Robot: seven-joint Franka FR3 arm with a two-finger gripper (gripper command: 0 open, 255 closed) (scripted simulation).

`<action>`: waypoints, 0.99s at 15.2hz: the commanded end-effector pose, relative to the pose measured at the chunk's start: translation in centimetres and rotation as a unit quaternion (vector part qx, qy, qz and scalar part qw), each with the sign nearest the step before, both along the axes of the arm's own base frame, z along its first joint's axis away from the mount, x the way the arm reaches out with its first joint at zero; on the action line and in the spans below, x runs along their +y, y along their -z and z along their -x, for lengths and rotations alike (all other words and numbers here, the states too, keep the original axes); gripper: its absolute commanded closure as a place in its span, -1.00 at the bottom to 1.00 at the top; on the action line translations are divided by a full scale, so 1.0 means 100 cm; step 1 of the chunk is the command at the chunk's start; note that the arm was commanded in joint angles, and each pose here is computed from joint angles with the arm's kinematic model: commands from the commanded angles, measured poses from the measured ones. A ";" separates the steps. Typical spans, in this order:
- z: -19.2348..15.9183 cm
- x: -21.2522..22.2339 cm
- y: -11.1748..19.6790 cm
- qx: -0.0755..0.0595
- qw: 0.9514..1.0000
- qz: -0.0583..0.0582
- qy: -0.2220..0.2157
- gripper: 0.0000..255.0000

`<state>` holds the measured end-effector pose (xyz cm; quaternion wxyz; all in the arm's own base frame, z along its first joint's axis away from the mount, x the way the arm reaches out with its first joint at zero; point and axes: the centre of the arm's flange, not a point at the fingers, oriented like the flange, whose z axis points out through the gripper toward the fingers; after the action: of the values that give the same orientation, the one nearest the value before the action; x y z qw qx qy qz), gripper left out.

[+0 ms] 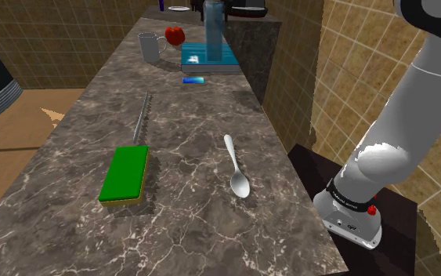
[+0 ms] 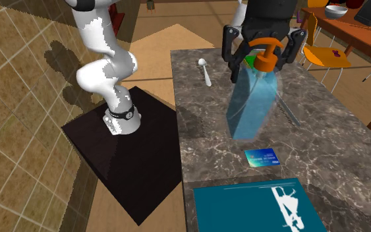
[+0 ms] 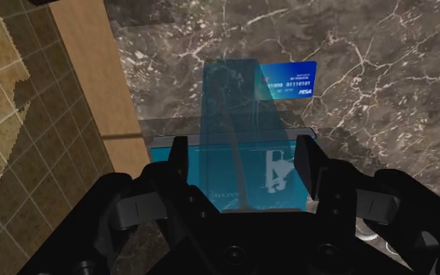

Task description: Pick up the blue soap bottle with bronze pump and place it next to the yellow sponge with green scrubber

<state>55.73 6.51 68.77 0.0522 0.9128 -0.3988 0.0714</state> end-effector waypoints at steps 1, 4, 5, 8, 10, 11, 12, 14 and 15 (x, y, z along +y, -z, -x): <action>0.014 0.021 0.000 0.000 1.000 0.000 0.000 1.00; 0.036 0.054 0.000 0.000 1.000 0.000 0.000 1.00; 0.043 0.066 0.000 0.000 1.000 0.000 0.000 1.00; 0.064 0.099 0.000 0.000 1.000 0.000 0.000 1.00; 0.078 0.121 0.000 0.000 1.000 0.000 0.000 1.00; 0.085 0.132 0.000 0.000 1.000 0.000 0.000 1.00; 0.093 0.143 0.000 0.000 1.000 0.000 0.000 1.00; 0.107 0.166 0.000 0.000 1.000 0.000 0.000 1.00; 0.114 0.177 0.000 0.000 1.000 0.000 0.000 1.00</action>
<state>45.16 23.08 68.71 0.0523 0.9130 -0.3983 0.0716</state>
